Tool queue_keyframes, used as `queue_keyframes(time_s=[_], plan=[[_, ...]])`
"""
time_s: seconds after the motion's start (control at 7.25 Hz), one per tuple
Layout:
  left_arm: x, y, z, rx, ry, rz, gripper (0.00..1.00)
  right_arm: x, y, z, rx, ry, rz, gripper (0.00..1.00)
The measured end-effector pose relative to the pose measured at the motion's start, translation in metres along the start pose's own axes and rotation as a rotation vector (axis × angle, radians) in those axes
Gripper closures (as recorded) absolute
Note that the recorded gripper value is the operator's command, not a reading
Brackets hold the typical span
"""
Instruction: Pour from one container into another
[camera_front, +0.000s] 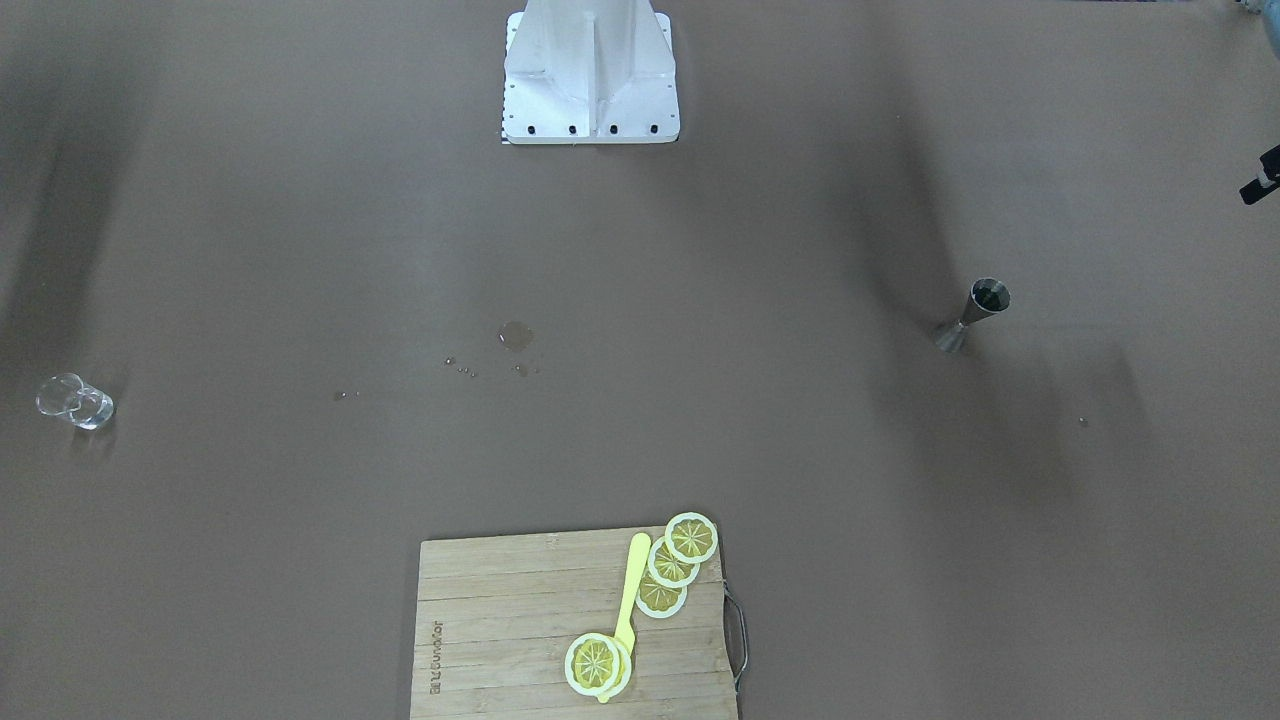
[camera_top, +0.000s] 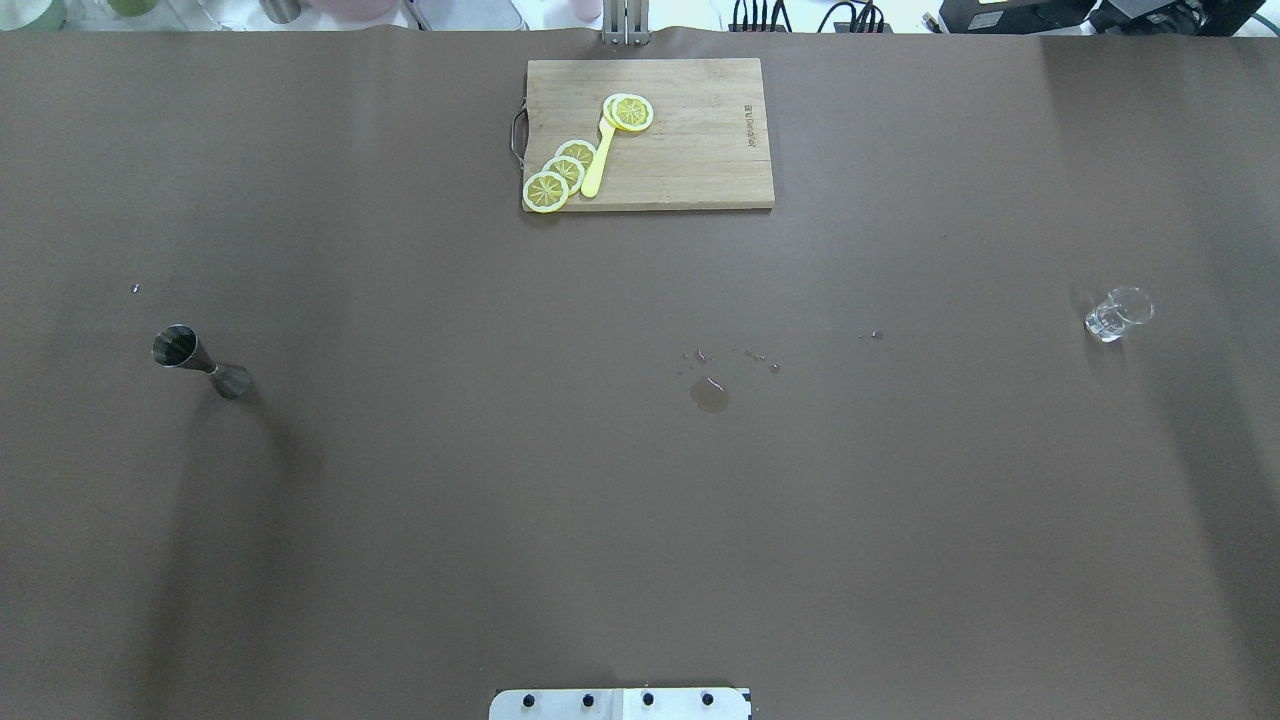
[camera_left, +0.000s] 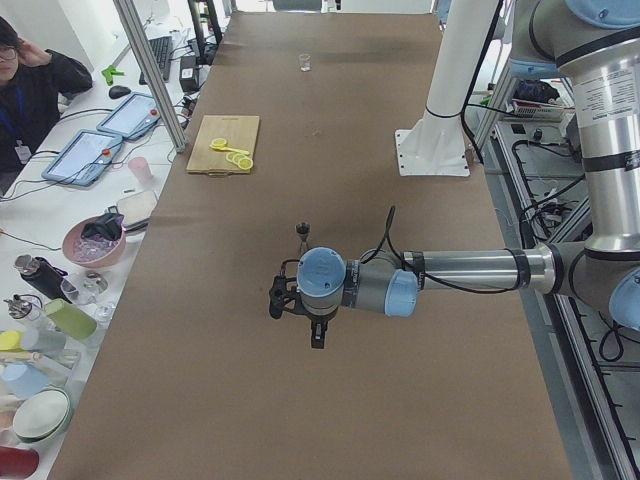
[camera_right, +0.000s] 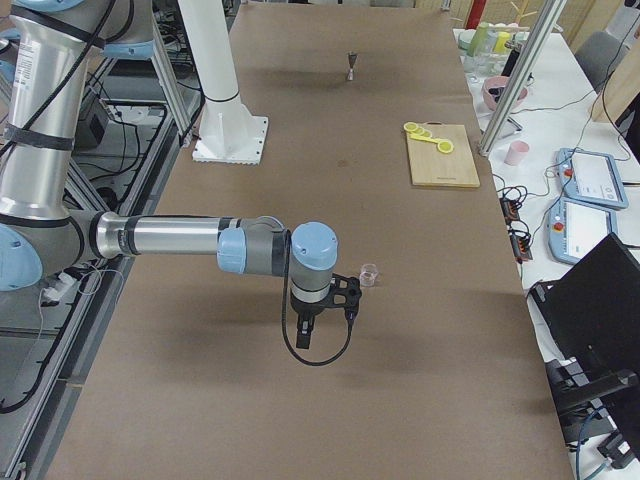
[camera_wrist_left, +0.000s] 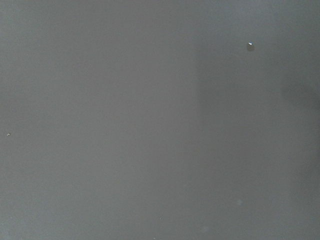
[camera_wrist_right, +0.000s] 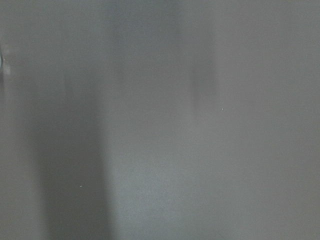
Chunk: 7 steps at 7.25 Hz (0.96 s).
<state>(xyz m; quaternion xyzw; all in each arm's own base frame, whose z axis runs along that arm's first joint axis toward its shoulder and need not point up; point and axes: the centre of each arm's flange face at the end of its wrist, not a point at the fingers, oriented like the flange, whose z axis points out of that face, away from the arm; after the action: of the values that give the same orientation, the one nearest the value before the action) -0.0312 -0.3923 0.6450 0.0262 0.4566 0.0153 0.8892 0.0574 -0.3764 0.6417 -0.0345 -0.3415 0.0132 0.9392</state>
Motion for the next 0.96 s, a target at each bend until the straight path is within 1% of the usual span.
queue_keyframes(time_s=[0.96], plan=[[-0.0100,0.0035,0.0058,-0.012,-0.003,-0.021,0.00,0.0015,-0.0004,-0.0025,0.007,-0.001,0.001,0.00]])
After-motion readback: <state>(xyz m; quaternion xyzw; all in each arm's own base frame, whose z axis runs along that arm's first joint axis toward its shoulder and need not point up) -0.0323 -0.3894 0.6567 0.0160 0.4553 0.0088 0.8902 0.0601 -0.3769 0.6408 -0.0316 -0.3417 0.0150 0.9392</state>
